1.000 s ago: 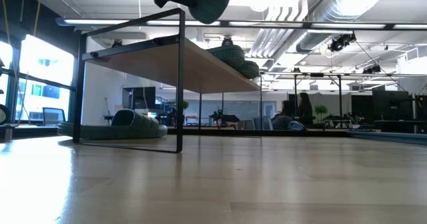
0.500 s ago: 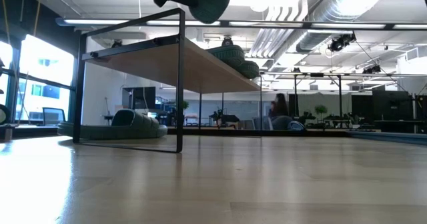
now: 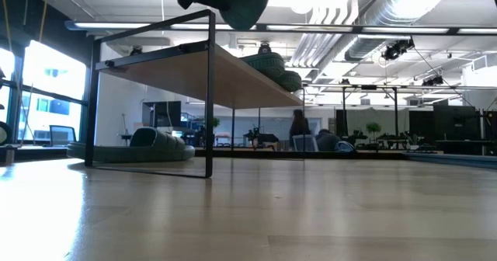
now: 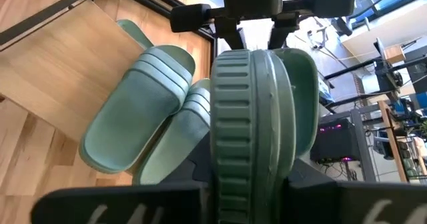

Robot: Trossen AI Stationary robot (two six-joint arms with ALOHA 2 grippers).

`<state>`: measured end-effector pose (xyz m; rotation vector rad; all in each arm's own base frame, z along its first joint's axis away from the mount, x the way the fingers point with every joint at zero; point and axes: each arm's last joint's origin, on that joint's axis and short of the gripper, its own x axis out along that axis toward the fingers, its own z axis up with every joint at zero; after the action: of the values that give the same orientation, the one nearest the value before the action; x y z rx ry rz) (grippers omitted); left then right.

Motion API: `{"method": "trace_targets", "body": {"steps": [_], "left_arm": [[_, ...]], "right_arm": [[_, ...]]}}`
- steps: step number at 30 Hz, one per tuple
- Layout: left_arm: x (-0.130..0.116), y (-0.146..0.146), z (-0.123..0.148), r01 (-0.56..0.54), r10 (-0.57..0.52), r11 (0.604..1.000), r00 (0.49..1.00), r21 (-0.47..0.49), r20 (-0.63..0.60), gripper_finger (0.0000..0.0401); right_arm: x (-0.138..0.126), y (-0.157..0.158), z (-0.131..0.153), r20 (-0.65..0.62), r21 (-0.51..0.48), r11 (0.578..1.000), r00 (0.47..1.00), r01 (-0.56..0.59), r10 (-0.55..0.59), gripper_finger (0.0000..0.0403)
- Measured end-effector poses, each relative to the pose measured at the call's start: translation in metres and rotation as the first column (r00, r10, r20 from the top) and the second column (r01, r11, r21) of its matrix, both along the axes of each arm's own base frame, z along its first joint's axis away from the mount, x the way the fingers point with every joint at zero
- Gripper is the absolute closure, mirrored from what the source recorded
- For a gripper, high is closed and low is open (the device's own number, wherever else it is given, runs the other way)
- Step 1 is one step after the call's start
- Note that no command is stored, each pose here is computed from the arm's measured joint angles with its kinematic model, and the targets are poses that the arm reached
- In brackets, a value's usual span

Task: Pick and place slides into the shelf
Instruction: Put the green slide under the shelf

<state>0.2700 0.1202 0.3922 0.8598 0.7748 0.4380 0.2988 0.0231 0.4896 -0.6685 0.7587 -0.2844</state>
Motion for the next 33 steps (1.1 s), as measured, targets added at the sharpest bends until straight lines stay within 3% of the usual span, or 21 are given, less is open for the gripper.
{"method": "trace_targets", "body": {"steps": [9,13,17,23,29,33], "left_arm": [[-0.008,-0.004,0.004,0.026,-0.026,1.0,1.0,-0.017,-0.004,0.0222],[-0.018,-0.008,0.01,0.025,-0.025,1.0,1.0,-0.014,0.001,0.0207],[-0.029,-0.013,0.019,0.025,-0.025,1.0,0.999,-0.004,0.034,0.0206],[-0.037,-0.017,0.025,0.058,-0.053,0.997,0.994,-0.05,0.095,0.0218],[-0.038,-0.018,0.025,0.047,-0.038,0.996,0.994,-0.081,0.106,0.0232],[-0.038,-0.018,0.025,0.049,-0.038,0.994,0.993,-0.094,0.116,0.0238]], "right_arm": [[-0.014,-0.001,0.001,-0.043,-0.105,0.991,0.995,0.085,-0.09,0.0361],[-0.043,0.002,0.016,-0.008,-0.12,0.989,0.996,0.091,-0.092,0.0361],[-0.08,0.006,0.024,-0.049,-0.104,0.994,0.998,0.033,-0.039,0.0361],[-0.126,0.016,0.035,0.022,0.059,0.994,0.995,-0.096,0.095,0.0362],[-0.154,0.03,0.025,0.071,0.178,0.975,0.99,-0.135,0.124,0.0362],[-0.166,0.04,0.002,0.004,0.379,0.906,0.979,-0.191,0.205,0.0362]]}}
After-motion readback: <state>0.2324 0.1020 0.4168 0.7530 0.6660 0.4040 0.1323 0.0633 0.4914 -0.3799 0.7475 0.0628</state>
